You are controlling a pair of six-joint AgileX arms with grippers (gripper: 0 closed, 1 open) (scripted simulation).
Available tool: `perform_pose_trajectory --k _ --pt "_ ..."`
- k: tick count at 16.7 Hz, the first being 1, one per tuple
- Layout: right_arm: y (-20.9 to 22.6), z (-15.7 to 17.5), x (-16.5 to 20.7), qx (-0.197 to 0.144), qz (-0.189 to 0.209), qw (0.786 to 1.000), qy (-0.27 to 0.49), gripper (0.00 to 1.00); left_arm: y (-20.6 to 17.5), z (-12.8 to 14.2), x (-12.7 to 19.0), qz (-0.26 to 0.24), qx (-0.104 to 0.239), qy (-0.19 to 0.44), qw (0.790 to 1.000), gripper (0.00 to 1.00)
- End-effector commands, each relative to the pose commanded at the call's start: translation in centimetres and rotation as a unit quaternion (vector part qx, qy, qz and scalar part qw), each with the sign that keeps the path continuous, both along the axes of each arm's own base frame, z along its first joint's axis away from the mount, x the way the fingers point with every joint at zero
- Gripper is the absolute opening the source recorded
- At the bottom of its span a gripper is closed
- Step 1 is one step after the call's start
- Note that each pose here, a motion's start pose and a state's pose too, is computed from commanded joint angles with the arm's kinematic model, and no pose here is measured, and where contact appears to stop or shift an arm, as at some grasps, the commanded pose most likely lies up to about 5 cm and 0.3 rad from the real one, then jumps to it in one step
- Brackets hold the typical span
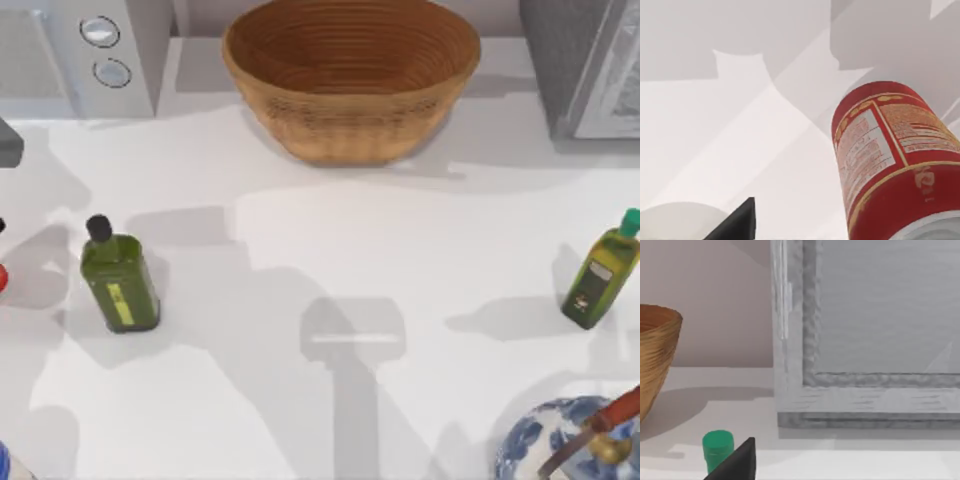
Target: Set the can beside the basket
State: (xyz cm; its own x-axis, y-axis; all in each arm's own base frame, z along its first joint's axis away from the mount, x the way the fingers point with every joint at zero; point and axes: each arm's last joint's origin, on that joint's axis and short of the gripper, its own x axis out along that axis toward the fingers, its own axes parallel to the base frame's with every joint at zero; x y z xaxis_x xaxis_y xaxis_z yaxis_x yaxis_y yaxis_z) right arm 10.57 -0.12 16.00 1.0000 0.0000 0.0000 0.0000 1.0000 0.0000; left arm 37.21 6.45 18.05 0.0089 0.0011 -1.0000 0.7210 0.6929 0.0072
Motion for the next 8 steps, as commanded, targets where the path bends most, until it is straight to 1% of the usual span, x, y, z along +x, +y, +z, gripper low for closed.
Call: perform_pose_trajectory --k 3,7,8 --pt "0.0 0.0 0.0 0.000 0.000 1.000 0.000 1.00 0.0 -2.0 -0.2 0.000 -0.001 0.003 1.000 1.00" --pt "0.0 0.0 0.0 0.000 0.000 1.000 0.000 1.00 0.0 -2.1 -0.2 0.000 -0.001 0.003 1.000 1.00" --pt "0.0 0.0 0.0 0.000 0.000 1.000 0.000 1.00 0.0 -2.1 -0.2 0.000 -0.001 0.003 1.000 0.92"
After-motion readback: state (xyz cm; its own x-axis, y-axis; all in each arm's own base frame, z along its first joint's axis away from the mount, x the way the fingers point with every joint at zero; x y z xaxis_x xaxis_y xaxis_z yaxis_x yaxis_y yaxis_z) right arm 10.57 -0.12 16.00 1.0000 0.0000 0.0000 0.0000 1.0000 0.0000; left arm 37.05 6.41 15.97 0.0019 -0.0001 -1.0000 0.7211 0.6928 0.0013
